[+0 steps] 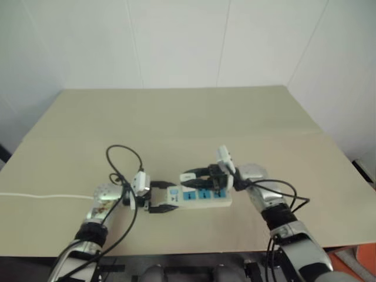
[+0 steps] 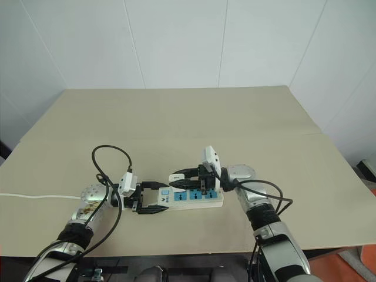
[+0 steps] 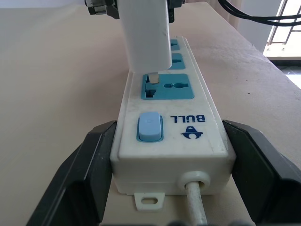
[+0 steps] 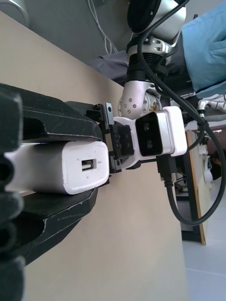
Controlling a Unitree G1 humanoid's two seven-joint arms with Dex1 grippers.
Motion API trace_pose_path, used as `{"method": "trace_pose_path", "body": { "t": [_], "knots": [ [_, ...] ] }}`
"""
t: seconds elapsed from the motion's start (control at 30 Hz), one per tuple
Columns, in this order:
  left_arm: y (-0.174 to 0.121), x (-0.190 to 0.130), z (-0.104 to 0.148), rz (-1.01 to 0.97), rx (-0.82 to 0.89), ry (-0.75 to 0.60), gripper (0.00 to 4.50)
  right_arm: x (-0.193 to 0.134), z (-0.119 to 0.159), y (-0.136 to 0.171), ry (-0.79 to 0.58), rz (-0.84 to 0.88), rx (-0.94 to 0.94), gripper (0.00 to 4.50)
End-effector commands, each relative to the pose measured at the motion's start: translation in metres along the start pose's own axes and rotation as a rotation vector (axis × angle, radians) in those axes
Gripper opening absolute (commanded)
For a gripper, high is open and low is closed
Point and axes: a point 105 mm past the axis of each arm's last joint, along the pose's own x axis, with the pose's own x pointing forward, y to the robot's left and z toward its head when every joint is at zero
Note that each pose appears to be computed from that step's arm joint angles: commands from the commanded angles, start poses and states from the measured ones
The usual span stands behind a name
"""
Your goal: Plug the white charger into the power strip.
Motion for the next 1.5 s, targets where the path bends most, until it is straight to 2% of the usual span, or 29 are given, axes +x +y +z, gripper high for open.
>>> {"method": "trace_pose_path", "body": {
  "t": [0.03, 0.83, 1.5],
  "knots": [
    [-0.011, 0.003, -0.012, -0.050, -0.040, 0.041, 3.25, 0.001, 0.012, -0.004, -0.028, 0.006, -0.059, 1.15],
    [-0.011, 0.001, -0.011, -0.044, -0.039, 0.041, 3.25, 0.001, -0.027, -0.007, 0.051, 0.014, 0.063, 1.15],
    [-0.011, -0.002, -0.012, -0.041, -0.043, 0.056, 3.25, -0.008, -0.037, 0.002, 0.096, -0.008, 0.038, 1.15]
  ]
}}
